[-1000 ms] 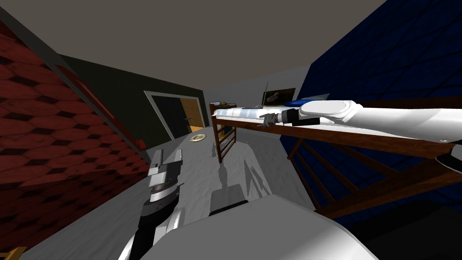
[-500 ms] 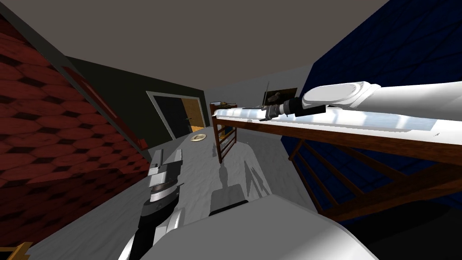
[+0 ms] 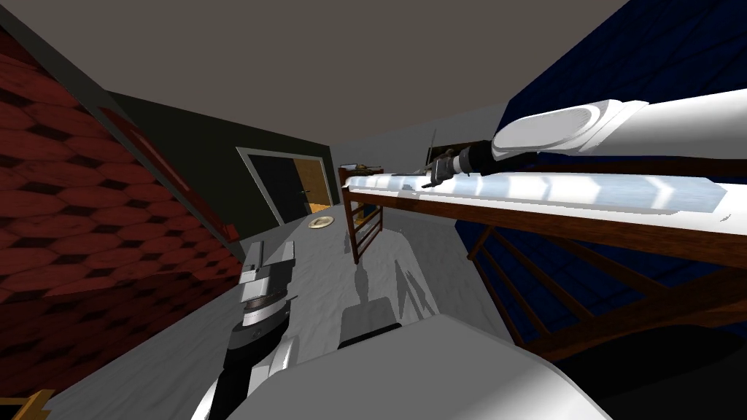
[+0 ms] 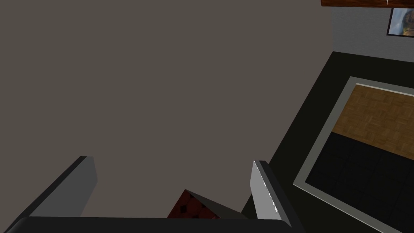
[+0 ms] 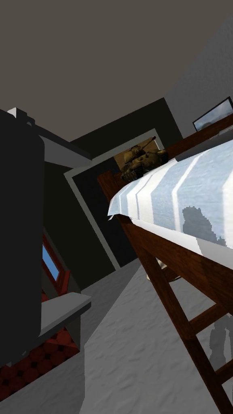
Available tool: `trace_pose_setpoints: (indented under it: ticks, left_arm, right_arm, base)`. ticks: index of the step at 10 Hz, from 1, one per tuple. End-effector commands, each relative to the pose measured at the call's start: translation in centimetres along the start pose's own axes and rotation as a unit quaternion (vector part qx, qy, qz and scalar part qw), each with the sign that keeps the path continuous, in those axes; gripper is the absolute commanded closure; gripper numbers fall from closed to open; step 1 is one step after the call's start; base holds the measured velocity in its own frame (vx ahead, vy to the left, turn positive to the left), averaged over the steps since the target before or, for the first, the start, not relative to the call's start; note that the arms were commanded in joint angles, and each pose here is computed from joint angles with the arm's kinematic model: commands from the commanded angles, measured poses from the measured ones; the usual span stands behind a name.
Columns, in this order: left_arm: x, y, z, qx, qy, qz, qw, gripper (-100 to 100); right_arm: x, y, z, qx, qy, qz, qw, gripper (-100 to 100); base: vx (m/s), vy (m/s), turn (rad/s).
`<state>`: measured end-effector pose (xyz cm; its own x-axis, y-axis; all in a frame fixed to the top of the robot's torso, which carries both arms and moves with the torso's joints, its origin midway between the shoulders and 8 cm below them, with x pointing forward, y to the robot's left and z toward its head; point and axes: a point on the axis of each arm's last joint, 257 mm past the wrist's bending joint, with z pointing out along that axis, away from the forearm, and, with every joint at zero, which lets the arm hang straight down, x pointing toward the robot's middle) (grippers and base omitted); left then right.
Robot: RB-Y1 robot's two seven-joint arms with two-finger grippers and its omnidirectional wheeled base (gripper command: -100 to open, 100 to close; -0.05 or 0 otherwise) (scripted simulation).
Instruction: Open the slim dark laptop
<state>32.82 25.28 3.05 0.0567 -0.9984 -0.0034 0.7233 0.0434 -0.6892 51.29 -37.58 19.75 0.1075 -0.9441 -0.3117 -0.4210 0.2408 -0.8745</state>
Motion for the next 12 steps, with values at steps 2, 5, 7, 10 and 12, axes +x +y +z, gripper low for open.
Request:
trace_pose_setpoints:
  ticks: [2,5,7,10,12]
  left_arm:
    - [0.0,0.0,0.0,0.000,0.000,0.000,1.0000,0]
    - [0.0,0.0,0.0,0.000,0.000,0.000,1.0000,0]
    - [0.0,0.0,0.0,0.000,0.000,0.000,1.0000,0]
    - [0.0,0.0,0.0,0.000,0.000,0.000,1.0000,0]
    - [0.0,0.0,0.0,0.000,0.000,0.000,1.0000,0]
  right_arm:
    - [-1.1,-3.3,-1.2,0.017,0.034,-0.056,0.9977,-100]
    - [-2.0,-6.2,-2.5,0.035,0.066,-0.103,0.9919,-100]
    - [-2.2,-8.5,-3.7,0.052,0.089,-0.129,0.9862,-100]
    - [-3.6,-11.1,-5.0,0.067,0.121,-0.175,0.9749,-100]
    - [-4.9,-11.5,-5.1,0.066,0.130,-0.197,0.9696,-100]
  base:
    - [0.022,-0.034,0.012]
    - [0.033,-0.041,0.008]
    - [0.017,-0.033,0.003]
    - [0.040,-0.053,0.006]
    - [0.040,-0.052,0.006]
